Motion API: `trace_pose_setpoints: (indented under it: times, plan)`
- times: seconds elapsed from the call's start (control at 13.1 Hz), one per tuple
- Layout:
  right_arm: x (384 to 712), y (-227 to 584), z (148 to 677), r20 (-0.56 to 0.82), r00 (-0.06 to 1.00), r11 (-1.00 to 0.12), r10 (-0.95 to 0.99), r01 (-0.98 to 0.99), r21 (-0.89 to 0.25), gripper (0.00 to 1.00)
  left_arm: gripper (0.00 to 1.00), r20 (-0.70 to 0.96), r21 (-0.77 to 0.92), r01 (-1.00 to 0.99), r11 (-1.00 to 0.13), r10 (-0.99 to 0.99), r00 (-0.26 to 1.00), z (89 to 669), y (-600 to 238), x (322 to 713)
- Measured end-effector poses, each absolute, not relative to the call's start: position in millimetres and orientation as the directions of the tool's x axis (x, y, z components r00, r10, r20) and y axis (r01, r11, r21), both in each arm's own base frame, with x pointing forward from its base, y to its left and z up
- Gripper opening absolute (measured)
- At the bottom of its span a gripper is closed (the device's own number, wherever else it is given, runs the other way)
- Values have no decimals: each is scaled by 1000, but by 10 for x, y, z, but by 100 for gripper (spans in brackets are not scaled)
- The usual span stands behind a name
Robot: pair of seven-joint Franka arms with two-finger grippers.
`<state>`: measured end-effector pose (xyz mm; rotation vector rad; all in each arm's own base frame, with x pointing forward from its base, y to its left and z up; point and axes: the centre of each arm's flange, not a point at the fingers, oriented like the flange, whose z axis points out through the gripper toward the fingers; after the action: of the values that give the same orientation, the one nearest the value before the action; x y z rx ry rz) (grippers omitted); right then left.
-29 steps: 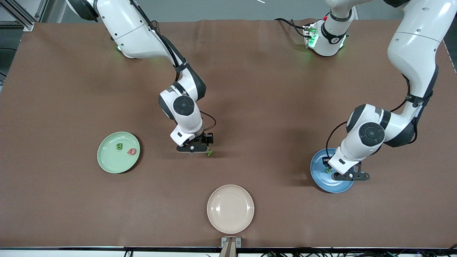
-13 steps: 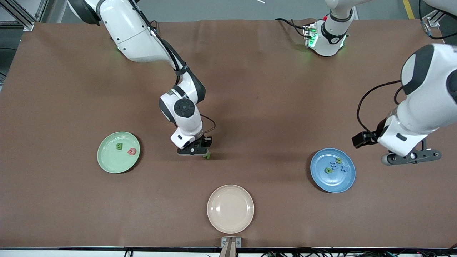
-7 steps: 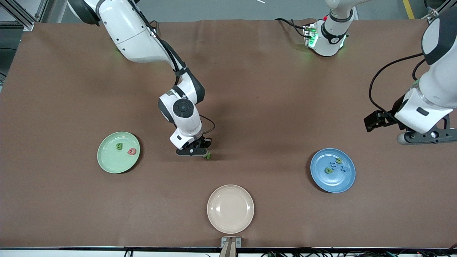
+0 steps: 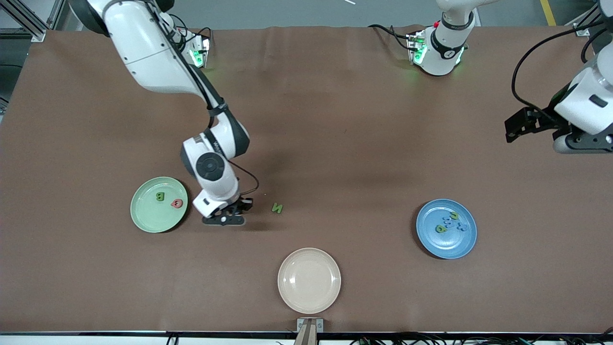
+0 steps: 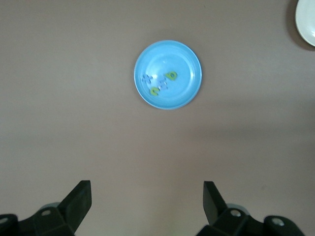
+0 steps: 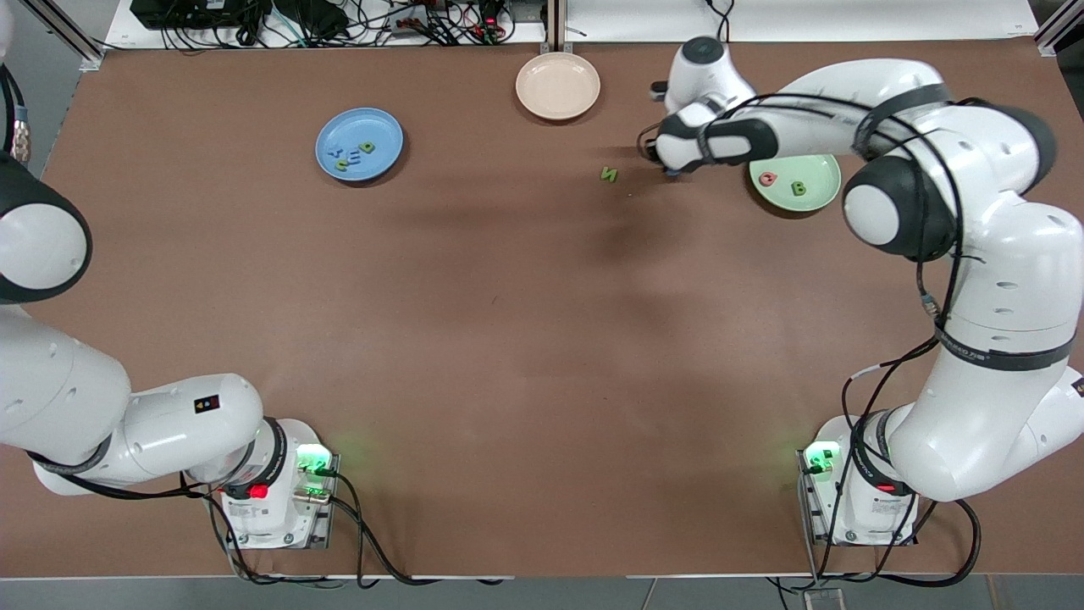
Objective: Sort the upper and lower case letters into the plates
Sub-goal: 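Carry the blue G to the green plate while the left gripper withdraws, then release the G on the green plate and reach the right gripper to N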
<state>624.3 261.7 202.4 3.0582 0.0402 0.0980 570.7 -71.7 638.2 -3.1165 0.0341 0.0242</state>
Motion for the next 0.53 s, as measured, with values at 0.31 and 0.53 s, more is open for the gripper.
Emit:
trace_pose_setpoints:
  times: [0.31,0.53]
  plan:
    - [6448,1453,2578,5,989,-983,150,148,108,34,100,-27,-12,-8,-1000,-7,1000,6425,-666,5460]
    - [6281,570,2653,-44,980,-980,195,196,20,34,100,-20,-18,-9,-1000,-9,1000,6481,-681,5348]
